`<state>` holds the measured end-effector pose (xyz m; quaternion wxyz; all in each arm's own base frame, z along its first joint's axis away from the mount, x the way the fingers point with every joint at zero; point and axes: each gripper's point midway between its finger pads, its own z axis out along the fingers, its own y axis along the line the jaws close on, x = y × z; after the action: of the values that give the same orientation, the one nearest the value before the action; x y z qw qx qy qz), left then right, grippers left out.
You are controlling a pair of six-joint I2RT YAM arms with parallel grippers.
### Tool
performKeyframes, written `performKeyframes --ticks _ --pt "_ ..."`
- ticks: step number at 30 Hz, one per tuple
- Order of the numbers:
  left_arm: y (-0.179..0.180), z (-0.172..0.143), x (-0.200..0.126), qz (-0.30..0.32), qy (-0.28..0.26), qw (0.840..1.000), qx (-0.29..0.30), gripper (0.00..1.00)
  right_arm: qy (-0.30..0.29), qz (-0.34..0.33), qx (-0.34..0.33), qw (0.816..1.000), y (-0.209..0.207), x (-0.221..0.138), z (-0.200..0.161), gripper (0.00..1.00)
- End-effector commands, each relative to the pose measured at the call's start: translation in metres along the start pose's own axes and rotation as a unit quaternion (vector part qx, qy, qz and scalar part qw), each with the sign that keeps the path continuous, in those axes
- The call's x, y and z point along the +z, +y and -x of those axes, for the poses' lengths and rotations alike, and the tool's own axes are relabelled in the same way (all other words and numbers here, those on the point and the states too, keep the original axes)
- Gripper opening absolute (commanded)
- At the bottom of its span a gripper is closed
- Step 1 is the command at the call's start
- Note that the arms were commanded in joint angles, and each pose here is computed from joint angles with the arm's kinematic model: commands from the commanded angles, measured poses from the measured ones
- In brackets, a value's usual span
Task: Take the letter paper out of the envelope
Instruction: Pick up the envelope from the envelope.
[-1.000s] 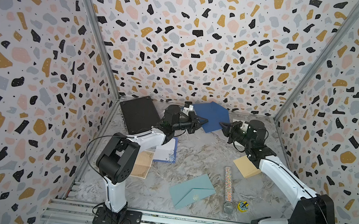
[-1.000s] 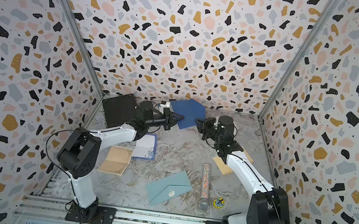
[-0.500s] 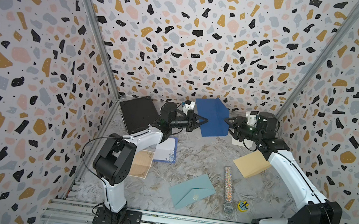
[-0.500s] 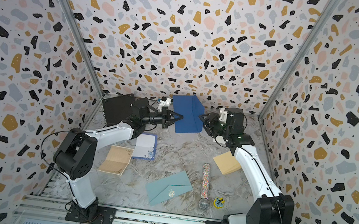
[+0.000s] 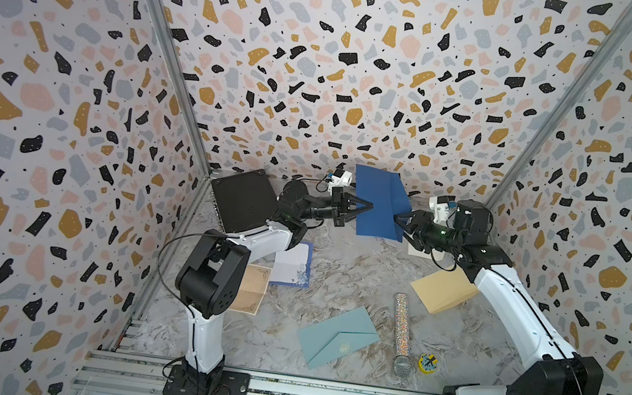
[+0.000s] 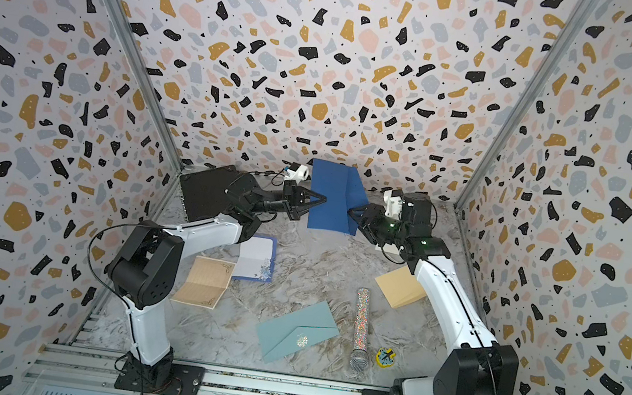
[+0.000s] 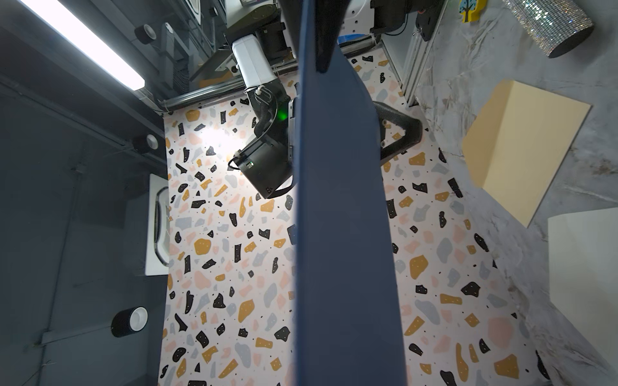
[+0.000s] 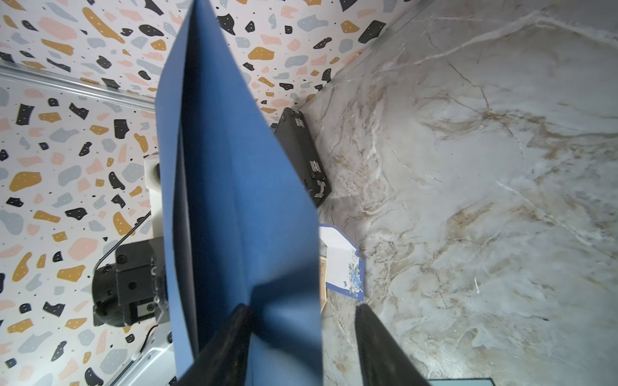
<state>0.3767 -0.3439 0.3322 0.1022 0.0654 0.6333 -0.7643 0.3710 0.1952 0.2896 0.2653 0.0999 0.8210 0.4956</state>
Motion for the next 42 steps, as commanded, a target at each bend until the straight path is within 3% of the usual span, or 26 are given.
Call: performKeyframes --ticks 1,6,11,19,32,33,38,39,42 --pt "-0.045 -0.004 0.001 -0.055 0.017 0.998 0.039 0.0 0.0 0.061 -0.012 0.998 0.021 -0.008 -0.003 0.53" --pt "-0.033 -0.004 0.0 -0.029 0.025 0.999 0.035 0.0 -0.012 0.157 0.021 0.987 0.046 -0.011 0.002 0.54" --pt "-0.026 -0.003 0.001 -0.022 0.031 0.999 0.028 0.0 -0.005 0.206 0.052 0.977 0.058 -0.016 -0.001 0.55" --pt "-0.023 -0.001 0.003 -0.018 0.032 0.999 0.028 0.0 0.012 0.196 0.057 0.979 0.049 -0.017 -0.014 0.51" --pt "-0.021 0.002 0.005 -0.017 0.034 0.999 0.029 0.0 0.019 0.197 0.057 0.979 0.048 -0.016 -0.018 0.37" --pt "-0.019 0.003 0.005 -0.016 0.034 0.999 0.028 0.0 0.021 0.197 0.058 0.978 0.048 -0.015 -0.019 0.34" --pt "-0.012 0.004 0.005 -0.008 0.035 0.999 0.023 0.0 0.016 0.197 0.048 0.979 0.049 -0.017 -0.019 0.02" --pt "-0.009 0.004 0.005 -0.003 0.035 0.999 0.021 0.0 0.016 0.189 0.044 0.981 0.048 -0.017 -0.02 0.0" --pt "0.001 0.006 0.002 0.019 0.024 0.999 0.016 0.29 0.001 0.117 0.007 0.993 0.033 -0.021 -0.022 0.0"
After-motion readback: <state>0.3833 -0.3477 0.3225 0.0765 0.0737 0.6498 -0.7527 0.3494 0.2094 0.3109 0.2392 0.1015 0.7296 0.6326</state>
